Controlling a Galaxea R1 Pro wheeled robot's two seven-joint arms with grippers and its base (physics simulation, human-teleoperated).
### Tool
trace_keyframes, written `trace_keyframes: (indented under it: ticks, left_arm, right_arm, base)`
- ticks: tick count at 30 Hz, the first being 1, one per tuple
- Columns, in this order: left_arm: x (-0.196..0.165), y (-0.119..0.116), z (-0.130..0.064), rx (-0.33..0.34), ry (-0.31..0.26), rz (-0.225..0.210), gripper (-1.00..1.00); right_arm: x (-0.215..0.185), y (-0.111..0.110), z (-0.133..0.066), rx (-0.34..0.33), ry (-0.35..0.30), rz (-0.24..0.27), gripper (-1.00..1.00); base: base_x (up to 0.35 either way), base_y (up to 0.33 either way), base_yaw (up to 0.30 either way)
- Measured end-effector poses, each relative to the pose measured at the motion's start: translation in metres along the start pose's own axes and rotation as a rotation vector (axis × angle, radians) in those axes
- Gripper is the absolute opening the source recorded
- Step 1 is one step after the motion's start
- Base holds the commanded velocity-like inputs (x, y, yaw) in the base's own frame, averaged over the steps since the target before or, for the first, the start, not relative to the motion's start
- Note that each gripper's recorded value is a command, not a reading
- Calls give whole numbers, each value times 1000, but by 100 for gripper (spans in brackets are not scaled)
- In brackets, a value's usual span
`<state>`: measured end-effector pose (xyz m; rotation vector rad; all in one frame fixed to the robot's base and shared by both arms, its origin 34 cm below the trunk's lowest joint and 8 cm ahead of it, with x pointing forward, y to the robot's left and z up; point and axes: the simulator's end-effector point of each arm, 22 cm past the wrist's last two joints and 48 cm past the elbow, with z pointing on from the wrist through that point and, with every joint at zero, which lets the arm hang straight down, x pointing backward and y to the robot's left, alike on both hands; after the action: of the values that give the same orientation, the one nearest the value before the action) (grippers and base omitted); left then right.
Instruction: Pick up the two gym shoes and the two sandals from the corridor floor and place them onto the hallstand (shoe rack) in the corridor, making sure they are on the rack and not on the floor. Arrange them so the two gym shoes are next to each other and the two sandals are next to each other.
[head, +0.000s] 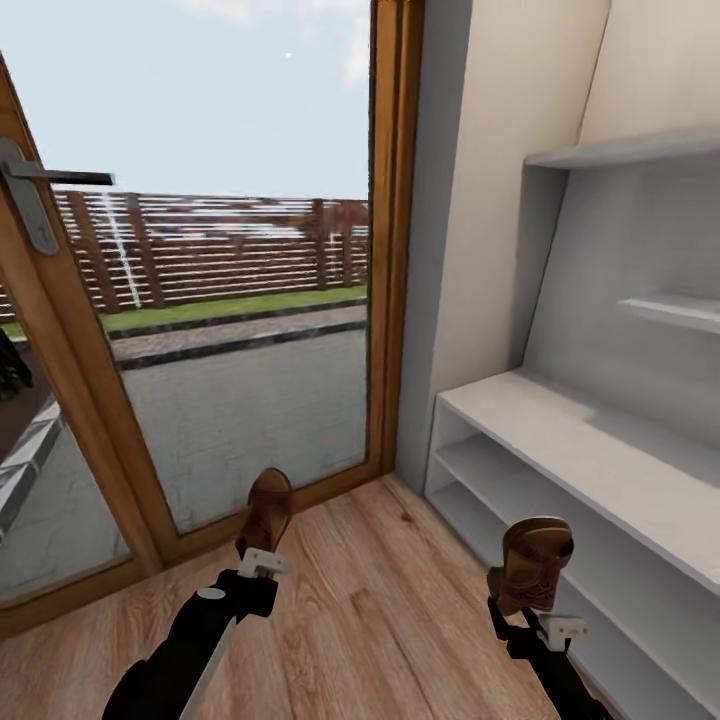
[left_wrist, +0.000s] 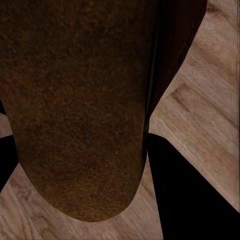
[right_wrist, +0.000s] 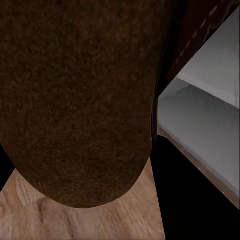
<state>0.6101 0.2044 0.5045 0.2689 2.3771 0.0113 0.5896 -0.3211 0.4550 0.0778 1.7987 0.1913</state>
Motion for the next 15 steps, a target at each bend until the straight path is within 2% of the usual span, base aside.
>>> trace_keyframes:
  ticks: [15]
  left_arm:
    - [-4,0,-3,-1,-10,3,-100]
  right_arm:
    - [-5,1,0,-3,-10,-2,-100]
  base:
    - [0,290,-267]
